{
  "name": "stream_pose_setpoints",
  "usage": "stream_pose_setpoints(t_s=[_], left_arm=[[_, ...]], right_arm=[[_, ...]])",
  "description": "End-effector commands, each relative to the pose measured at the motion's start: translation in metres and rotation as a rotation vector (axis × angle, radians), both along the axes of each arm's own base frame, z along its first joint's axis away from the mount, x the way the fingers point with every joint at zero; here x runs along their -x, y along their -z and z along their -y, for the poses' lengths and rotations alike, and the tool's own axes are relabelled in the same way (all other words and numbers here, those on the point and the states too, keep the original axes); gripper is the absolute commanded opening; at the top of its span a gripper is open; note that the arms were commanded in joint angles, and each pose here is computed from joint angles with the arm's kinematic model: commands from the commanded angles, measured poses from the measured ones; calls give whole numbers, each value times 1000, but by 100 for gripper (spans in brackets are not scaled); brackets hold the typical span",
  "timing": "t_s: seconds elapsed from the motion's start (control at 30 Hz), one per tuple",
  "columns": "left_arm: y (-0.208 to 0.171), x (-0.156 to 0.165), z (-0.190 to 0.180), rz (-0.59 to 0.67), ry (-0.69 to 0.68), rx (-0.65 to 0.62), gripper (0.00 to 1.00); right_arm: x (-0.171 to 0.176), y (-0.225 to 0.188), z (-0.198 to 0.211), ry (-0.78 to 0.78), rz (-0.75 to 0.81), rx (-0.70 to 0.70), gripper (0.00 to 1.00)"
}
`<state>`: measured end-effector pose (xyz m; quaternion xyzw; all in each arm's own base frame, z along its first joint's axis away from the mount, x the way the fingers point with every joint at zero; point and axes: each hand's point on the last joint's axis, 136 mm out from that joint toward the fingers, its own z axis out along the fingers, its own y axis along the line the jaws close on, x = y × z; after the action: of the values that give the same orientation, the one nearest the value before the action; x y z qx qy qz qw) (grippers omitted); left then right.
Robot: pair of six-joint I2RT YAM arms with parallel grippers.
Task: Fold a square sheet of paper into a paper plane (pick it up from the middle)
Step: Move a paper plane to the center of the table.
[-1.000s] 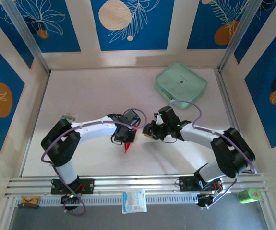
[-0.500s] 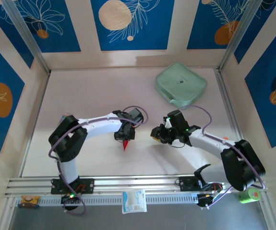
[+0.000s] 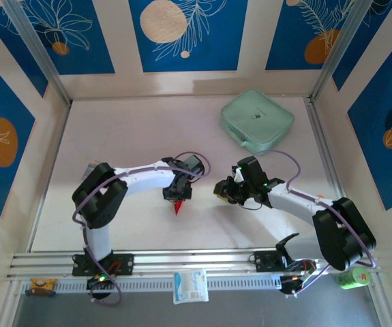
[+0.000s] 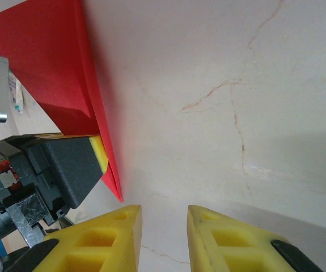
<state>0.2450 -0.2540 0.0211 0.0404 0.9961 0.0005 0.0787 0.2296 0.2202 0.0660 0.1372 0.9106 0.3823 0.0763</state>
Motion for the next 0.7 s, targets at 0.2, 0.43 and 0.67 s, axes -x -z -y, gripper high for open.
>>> stream_pose_setpoints(t_s=[0.2, 0.43, 0.67], left_arm=[[11, 5, 0, -33, -4, -27, 17], [18, 6, -5, -39, -17, -53, 24], [27, 9, -9, -53, -62, -68, 36]], right_arm=[[7, 6, -3, -19, -31, 8, 28], [7, 6, -4, -21, -32, 8, 28], [9, 6, -1, -22, -31, 11, 28]])
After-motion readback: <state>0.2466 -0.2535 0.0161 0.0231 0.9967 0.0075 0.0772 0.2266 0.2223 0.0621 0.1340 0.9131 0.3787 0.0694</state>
